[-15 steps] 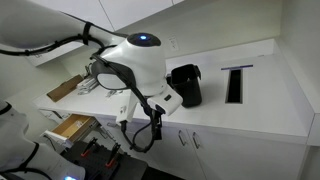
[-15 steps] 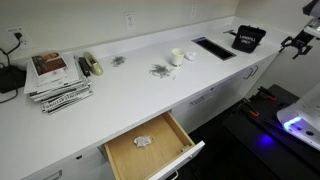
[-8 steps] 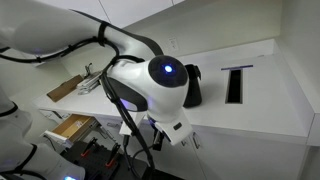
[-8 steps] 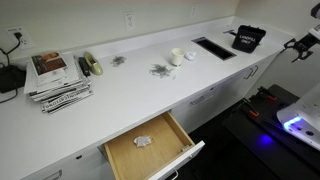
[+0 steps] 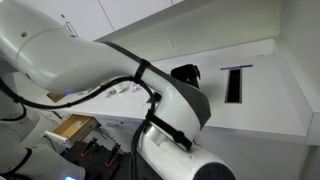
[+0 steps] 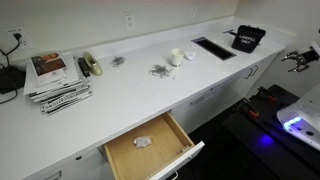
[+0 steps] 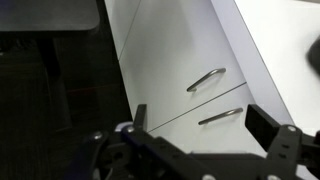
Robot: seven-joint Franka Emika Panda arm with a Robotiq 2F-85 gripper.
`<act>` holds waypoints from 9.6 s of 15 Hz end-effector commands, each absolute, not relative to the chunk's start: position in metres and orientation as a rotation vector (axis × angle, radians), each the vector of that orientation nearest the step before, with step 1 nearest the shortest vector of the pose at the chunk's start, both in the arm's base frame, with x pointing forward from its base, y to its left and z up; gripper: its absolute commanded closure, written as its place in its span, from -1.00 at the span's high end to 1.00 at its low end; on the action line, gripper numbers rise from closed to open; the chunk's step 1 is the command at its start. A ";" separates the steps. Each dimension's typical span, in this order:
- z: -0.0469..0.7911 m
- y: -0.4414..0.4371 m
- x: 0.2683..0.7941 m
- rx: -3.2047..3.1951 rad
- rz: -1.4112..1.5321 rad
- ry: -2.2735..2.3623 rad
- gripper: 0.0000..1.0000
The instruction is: Open the right door to the cupboard on the right
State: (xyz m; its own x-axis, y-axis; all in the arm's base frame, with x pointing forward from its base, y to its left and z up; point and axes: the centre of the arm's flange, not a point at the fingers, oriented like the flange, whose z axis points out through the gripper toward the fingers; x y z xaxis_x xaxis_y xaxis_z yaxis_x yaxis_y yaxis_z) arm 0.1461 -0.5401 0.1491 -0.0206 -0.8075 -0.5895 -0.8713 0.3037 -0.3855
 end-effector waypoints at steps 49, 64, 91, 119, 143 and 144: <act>-0.052 -0.509 0.220 -0.129 0.299 1.858 -0.39; -0.040 -0.547 0.107 -0.188 0.214 1.891 -0.94; 0.103 -0.640 0.015 -0.787 0.072 2.437 0.83; 0.168 -0.540 0.164 -1.298 -0.099 2.799 -1.00; 0.112 -0.617 0.132 -1.179 -0.171 3.142 -1.00; 0.115 -0.612 0.133 -1.175 -0.138 3.115 -1.00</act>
